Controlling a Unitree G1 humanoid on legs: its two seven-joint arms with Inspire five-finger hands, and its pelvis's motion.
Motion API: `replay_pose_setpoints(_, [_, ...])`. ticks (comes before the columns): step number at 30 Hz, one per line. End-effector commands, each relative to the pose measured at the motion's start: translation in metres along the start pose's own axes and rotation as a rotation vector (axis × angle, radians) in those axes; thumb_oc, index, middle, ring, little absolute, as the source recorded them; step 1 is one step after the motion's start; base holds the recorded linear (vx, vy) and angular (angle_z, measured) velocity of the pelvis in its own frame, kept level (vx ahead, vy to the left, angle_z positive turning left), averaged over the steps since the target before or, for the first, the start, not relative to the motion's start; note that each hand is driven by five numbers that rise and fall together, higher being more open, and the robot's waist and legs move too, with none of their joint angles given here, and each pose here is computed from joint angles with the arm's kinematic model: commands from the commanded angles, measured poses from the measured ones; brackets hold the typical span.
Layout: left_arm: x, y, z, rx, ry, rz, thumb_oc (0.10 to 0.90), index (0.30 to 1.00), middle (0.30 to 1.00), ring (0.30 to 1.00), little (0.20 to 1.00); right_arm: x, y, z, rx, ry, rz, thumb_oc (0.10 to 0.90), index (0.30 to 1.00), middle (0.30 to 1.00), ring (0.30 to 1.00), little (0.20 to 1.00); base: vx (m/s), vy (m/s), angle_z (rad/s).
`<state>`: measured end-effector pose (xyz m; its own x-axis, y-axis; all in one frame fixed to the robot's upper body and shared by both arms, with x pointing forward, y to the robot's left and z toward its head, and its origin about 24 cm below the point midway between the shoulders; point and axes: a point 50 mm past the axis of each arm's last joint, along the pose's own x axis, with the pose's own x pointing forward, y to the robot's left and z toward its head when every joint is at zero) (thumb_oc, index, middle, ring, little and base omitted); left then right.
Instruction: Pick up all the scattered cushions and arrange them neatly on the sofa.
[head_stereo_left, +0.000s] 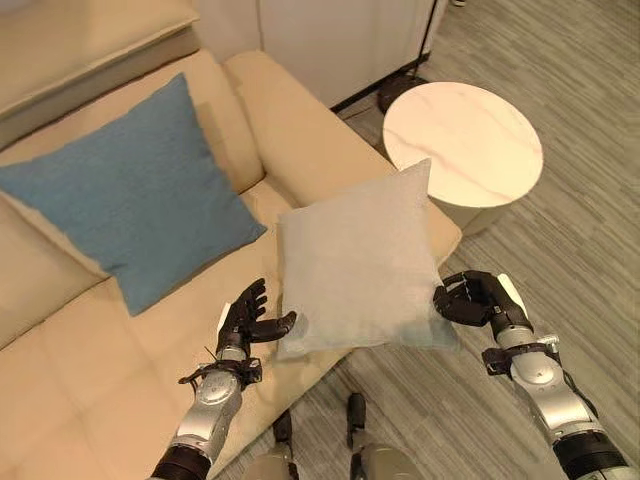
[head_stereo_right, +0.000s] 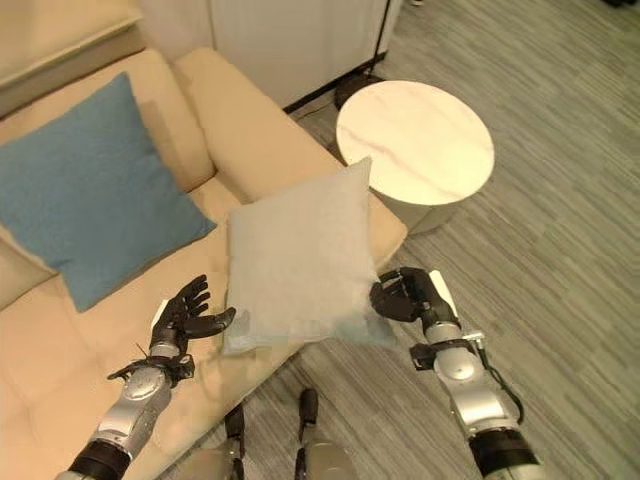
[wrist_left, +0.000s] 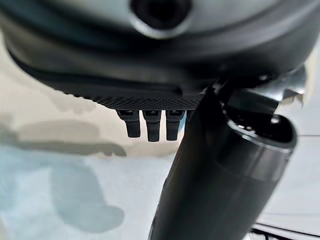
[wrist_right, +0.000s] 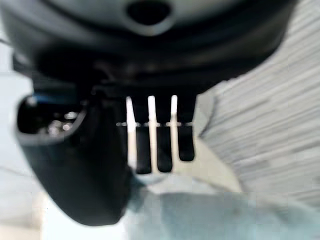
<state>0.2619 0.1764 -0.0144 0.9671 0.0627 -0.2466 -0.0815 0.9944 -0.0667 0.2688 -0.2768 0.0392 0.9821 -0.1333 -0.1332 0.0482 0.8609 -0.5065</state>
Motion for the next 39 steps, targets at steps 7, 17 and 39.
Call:
replay_pose_setpoints(7, [0.023, -0.013, 0.002, -0.139, 0.033, 0.078, 0.8, 0.9, 0.9, 0.9, 0.9, 0.01, -0.032, 0.028, 0.018, -0.131, -0.167, 0.4, 0.3, 0.3, 0.3, 0.3, -0.06, -0.002, -0.14])
replay_pose_setpoints(17, [0.031, -0.01, -0.002, -0.039, 0.069, 0.086, 0.8, 0.9, 0.9, 0.9, 0.9, 0.01, -0.021, 0.045, 0.074, -0.211, -0.126, 0.4, 0.3, 0.3, 0.3, 0.3, -0.03, -0.01, -0.12])
replay_pose_setpoints(39, [0.028, -0.098, 0.032, -0.324, -0.006, -0.235, 0.4, 0.3, 0.3, 0.3, 0.3, 0.011, 0.005, 0.051, 0.113, -0.237, -0.098, 0.497, 0.446, 0.446, 0.446, 0.446, -0.01, -0.009, 0.02])
